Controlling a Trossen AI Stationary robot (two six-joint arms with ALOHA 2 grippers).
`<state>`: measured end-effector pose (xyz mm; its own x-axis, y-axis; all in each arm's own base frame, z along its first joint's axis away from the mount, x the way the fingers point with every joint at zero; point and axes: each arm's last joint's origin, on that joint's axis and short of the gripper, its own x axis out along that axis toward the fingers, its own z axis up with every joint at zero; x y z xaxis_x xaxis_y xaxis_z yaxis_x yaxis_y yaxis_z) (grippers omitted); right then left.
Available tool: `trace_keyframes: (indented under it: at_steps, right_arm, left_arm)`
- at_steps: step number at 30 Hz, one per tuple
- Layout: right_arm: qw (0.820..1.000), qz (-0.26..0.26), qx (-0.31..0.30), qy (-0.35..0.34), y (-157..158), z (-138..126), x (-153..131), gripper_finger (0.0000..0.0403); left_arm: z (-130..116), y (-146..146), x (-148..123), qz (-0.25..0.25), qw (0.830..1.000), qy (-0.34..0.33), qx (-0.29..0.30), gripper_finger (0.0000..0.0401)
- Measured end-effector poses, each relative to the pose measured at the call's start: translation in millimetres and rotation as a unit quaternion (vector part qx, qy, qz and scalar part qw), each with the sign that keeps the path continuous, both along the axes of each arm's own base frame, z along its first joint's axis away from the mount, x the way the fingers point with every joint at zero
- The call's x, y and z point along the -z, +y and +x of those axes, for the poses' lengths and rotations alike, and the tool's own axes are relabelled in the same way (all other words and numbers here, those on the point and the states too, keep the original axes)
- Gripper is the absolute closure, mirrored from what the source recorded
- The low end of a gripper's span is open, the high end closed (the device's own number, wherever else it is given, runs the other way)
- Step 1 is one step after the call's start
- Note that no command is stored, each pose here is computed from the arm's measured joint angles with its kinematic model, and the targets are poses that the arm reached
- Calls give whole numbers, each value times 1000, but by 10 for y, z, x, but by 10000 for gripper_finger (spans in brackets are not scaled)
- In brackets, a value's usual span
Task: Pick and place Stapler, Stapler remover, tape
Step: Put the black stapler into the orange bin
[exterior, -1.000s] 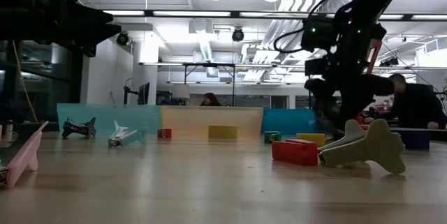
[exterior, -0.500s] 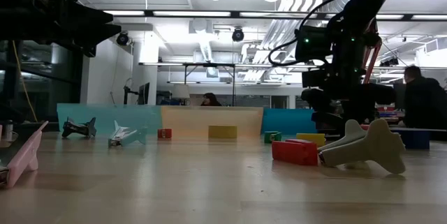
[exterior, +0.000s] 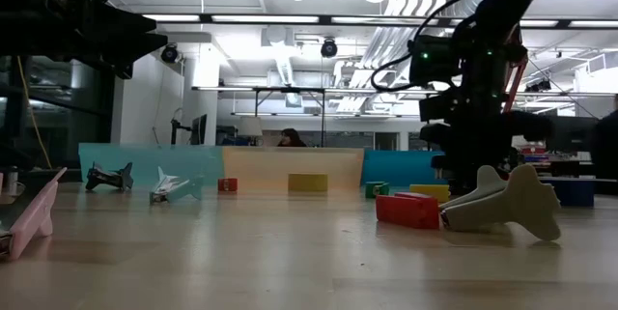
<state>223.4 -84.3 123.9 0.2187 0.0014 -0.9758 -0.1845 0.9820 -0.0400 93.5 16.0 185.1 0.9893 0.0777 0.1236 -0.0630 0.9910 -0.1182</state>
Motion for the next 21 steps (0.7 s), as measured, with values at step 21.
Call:
trace_keyframes:
  at_steps: [21]
  right_arm:
    - [976,-149,144,-73,-481,521,-1039,277]
  left_arm:
    - [0,0,-1,0,1000,0,0,224]
